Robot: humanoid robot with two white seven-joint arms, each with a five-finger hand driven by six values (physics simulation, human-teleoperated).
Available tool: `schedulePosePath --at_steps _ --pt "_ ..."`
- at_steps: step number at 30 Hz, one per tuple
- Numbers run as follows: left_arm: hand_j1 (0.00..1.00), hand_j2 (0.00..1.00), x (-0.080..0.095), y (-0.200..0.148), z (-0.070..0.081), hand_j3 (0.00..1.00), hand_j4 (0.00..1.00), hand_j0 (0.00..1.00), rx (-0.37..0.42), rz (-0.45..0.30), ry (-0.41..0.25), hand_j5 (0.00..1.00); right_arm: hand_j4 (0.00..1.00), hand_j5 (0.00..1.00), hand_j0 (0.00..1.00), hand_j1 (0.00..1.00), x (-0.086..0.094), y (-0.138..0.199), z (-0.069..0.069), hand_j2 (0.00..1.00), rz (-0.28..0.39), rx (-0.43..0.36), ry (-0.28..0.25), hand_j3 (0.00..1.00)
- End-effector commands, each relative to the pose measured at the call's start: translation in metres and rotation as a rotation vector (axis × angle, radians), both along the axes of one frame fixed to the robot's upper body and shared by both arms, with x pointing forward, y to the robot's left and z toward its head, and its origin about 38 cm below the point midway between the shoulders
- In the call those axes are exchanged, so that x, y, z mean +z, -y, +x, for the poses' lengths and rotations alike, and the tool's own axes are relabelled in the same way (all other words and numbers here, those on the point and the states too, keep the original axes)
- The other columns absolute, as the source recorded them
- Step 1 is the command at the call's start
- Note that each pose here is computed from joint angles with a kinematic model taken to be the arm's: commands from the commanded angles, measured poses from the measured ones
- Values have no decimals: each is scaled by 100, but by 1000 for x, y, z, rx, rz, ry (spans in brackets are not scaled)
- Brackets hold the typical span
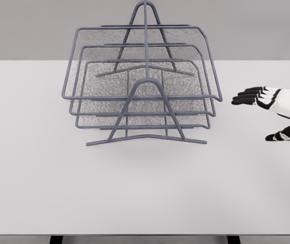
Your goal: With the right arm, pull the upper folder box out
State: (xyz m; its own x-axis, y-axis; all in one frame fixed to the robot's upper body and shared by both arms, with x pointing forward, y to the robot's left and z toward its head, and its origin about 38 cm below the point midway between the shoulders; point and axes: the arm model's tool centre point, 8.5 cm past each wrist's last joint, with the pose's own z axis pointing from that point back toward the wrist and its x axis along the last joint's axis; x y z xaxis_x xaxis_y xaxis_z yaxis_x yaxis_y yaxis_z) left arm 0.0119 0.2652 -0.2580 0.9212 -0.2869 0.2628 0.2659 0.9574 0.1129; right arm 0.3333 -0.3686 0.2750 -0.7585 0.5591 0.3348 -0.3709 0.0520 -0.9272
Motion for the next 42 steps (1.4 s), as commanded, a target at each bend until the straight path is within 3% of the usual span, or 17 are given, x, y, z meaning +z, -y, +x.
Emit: schedulePosePath --at_steps 1,4,5,6,7,8,11,12,13,15,18,20,21,26,29,34,42 --pt "100 100 0 0 0 100 100 100 1 0 0 100 100 100 100 100 -1 -1 0 100 11 1 -6 100" --pt "100 100 0 0 0 100 100 100 1 0 0 100 100 100 100 100 3 0 2 100 -2 -5 10 100" --pt "100 100 0 0 0 100 100 100 1 0 0 100 100 100 100 100 11 4 6 100 -60 -20 54 100" --pt "100 100 0 0 0 100 100 100 1 0 0 100 100 100 100 100 16 -2 15 100 -159 -34 143 100" --pt "100 100 0 0 0 100 100 100 1 0 0 100 100 100 100 100 15 -11 20 100 -144 -33 175 100" --pt "100 100 0 0 0 100 100 100 1 0 0 100 100 100 100 100 18 -10 26 100 -180 -63 193 100" --pt "100 100 0 0 0 100 100 100 1 0 2 100 100 100 100 100 6 -11 34 100 -193 -142 171 100" --pt "100 100 0 0 0 100 100 100 1 0 0 100 100 100 100 100 11 -10 37 100 -194 -131 188 100" --pt "100 100 0 0 0 100 100 100 1 0 0 100 100 100 100 100 12 0 42 100 -196 -116 202 100" --pt "100 100 0 0 0 100 100 100 0 0 0 100 100 100 100 100 6 25 57 100 -173 -189 170 100" --pt "100 100 0 0 0 100 100 100 0 0 2 100 100 100 100 100 14 22 61 100 -171 -188 195 100" --pt "100 100 0 0 0 100 100 100 1 0 0 100 100 100 100 100 3 30 65 100 -162 -214 159 100" --pt "100 100 0 0 0 100 100 100 0 0 0 100 100 100 100 100 -7 19 75 100 -178 -181 121 100" --pt "100 100 0 0 0 100 100 100 1 0 0 100 100 100 100 100 -2 19 81 100 -180 -183 130 100" --pt "100 100 0 0 0 100 100 100 1 0 0 100 100 100 100 100 22 -12 98 100 -213 -99 178 100" --pt "100 100 0 0 0 100 100 100 1 0 0 100 100 100 100 100 15 -29 102 100 -197 -63 170 100" --pt "100 100 0 0 0 100 100 100 1 0 0 100 100 100 100 100 28 -44 106 100 -211 -24 200 100"
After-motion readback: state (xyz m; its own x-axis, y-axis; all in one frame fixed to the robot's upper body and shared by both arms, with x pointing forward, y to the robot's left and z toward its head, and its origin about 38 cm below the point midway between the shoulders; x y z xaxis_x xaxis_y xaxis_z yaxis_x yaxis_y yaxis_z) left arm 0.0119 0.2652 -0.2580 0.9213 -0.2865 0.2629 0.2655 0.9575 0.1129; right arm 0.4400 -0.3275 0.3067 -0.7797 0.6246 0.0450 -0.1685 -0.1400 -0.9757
